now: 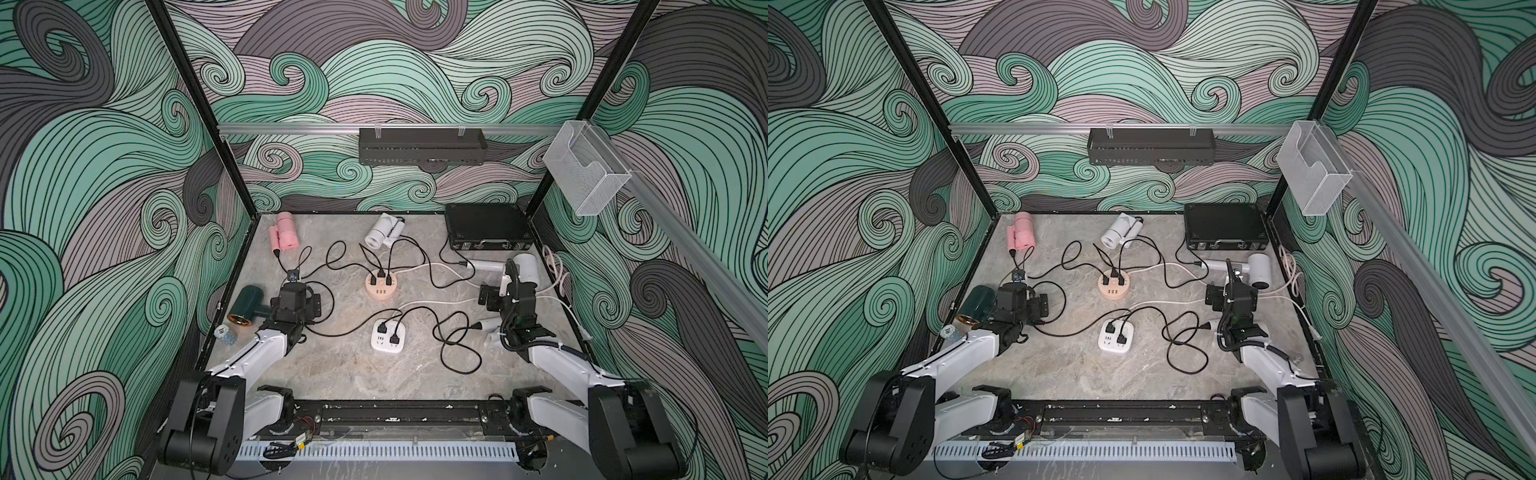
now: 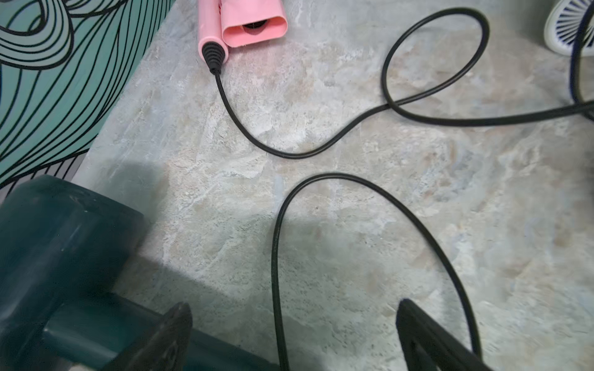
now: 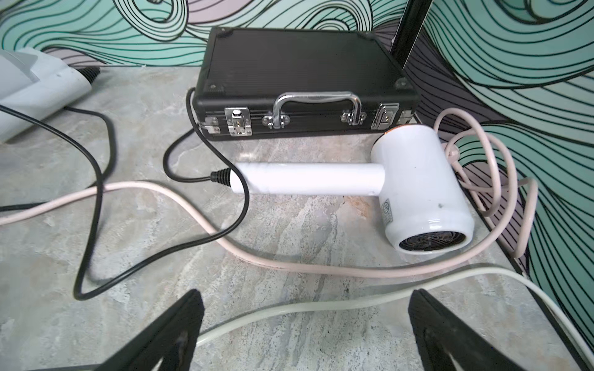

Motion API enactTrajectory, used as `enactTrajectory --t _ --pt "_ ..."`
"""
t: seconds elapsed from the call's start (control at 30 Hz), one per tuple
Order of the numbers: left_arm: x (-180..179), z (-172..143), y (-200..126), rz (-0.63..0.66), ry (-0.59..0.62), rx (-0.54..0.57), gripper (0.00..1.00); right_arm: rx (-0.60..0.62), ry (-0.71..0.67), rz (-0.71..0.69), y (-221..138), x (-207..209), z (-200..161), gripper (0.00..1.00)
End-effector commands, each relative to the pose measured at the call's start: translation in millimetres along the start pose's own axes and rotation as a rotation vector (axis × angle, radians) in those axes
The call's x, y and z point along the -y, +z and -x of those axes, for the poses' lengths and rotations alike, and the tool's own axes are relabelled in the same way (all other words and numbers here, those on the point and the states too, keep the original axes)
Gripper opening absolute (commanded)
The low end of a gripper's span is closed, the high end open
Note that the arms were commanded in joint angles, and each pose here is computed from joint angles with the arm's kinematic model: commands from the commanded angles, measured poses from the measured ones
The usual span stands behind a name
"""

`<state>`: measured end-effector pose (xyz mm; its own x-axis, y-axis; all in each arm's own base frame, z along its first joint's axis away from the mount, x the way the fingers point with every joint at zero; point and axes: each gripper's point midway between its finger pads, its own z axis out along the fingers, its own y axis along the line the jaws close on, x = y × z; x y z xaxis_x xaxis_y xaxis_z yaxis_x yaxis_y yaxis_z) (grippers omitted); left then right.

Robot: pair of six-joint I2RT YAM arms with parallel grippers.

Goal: Charge the blow dryers
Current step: Reset both arms

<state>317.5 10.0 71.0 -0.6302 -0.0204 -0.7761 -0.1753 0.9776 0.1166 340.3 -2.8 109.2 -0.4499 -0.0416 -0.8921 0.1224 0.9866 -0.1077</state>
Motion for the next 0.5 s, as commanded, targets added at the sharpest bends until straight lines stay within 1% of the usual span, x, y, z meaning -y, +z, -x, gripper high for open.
enactTrajectory --t 0.0,0.1,0.13,0.17,0.23,0.27,0.33,0.37,0.4,0.43,0.47 --pt "-1 63 2 -0.016 -0.05 0.226 0.97 0.155 0.006 -0.002 7 0 36 1.0" --pt "-5 72 17 -0.028 -0.073 0.241 0.97 0.154 -0.011 0.008 23 -3 29 1.0" --pt "-9 73 23 -0.012 -0.083 0.209 0.97 0.159 -0.02 0.009 28 -5 27 0.99" --pt "-11 76 27 -0.019 -0.074 0.211 0.97 0.174 -0.026 0.017 32 -6 26 1.0" --pt "-15 81 29 -0.025 -0.067 0.246 0.98 0.146 -0.025 0.032 43 -9 16 1.0" --pt "-18 80 32 -0.027 -0.075 0.252 0.98 0.14 -0.03 0.041 48 -11 13 1.0" --pt "-23 70 47 -0.023 -0.11 0.22 0.98 0.125 -0.008 0.057 53 -9 13 1.0" --pt "-23 64 54 -0.019 -0.115 0.215 0.98 0.097 0.003 0.07 55 -8 10 1.0" --pt "-22 64 60 -0.017 -0.1 0.226 0.99 0.095 0.019 0.079 57 -6 10 1.0" --pt "-21 63 61 -0.019 -0.095 0.222 0.99 0.09 0.027 0.076 59 -4 10 1.0" --pt "-20 62 59 -0.026 -0.106 0.194 0.99 0.073 0.028 0.081 59 -4 9 1.0"
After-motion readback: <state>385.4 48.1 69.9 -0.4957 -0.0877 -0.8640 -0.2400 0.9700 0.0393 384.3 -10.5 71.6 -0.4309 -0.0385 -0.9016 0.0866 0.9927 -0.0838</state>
